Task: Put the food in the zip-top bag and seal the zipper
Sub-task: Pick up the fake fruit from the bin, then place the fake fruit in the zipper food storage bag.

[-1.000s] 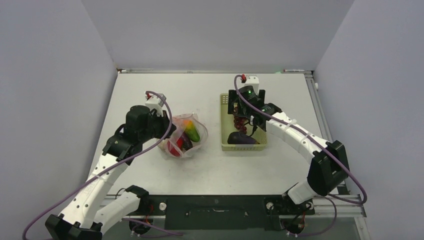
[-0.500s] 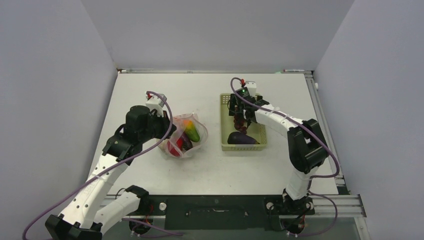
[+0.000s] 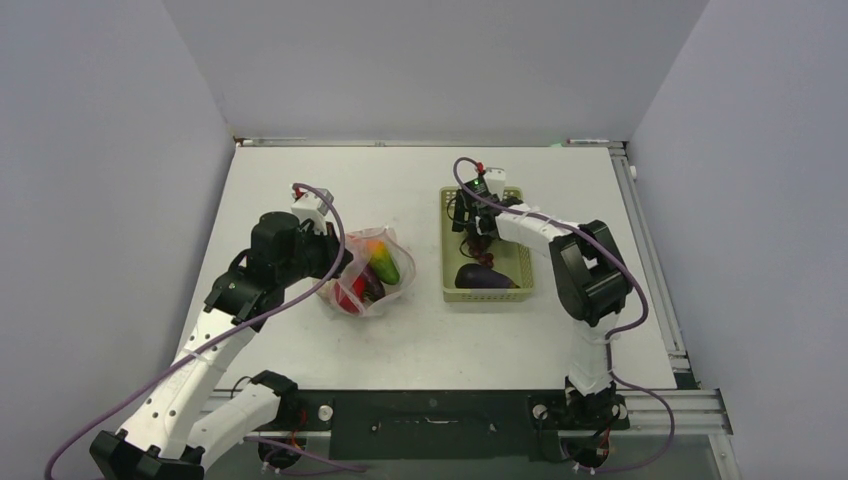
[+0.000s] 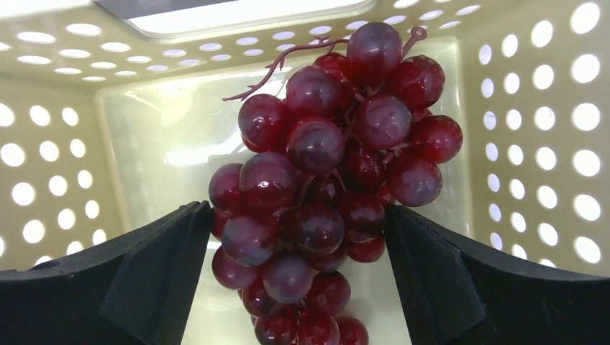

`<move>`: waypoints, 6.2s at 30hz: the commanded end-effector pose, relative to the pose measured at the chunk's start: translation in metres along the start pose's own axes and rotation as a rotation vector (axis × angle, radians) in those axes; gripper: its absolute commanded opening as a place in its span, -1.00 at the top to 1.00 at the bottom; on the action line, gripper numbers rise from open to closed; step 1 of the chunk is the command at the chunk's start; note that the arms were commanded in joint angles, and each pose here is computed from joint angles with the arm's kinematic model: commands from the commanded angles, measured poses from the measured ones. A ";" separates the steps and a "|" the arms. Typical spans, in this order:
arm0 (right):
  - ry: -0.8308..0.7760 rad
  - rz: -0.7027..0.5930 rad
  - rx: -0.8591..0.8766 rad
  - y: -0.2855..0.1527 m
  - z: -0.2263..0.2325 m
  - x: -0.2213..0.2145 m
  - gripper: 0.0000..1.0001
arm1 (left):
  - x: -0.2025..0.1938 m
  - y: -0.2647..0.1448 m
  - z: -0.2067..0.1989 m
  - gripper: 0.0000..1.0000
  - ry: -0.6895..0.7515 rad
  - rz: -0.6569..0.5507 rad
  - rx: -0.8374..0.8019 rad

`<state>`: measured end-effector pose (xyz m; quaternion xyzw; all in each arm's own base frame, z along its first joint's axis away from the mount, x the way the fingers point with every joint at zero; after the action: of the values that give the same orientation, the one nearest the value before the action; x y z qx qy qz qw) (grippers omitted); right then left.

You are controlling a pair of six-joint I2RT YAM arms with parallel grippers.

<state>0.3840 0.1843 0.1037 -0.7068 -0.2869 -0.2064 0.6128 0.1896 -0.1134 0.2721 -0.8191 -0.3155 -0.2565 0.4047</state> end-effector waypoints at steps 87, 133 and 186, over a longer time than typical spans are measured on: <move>-0.173 -0.822 1.026 -0.361 0.100 0.036 0.89 | 0.004 0.004 -0.003 1.00 -0.003 -0.013 -0.036; -0.247 -0.602 0.971 -0.313 0.128 -0.048 0.89 | 0.004 0.007 0.000 1.00 -0.016 -0.012 -0.022; -0.091 -0.282 0.871 -0.245 0.178 0.045 0.73 | 0.001 0.006 -0.008 1.00 -0.007 0.025 -0.100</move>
<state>0.2281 0.3779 0.2462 -0.3934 -0.4531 -0.0498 0.7984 0.1899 -0.1170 0.2655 -0.8352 -0.2940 -0.2450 0.3950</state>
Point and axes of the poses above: each gripper's point midway between its finger pads, its own y axis out along the fingers, its own z axis along the line the jaws close on, x = y × z, the point moved 8 cm from there along -y, back along the fingers, and after that the axes turned 15 degrees about -y, right-handed, at the moved point
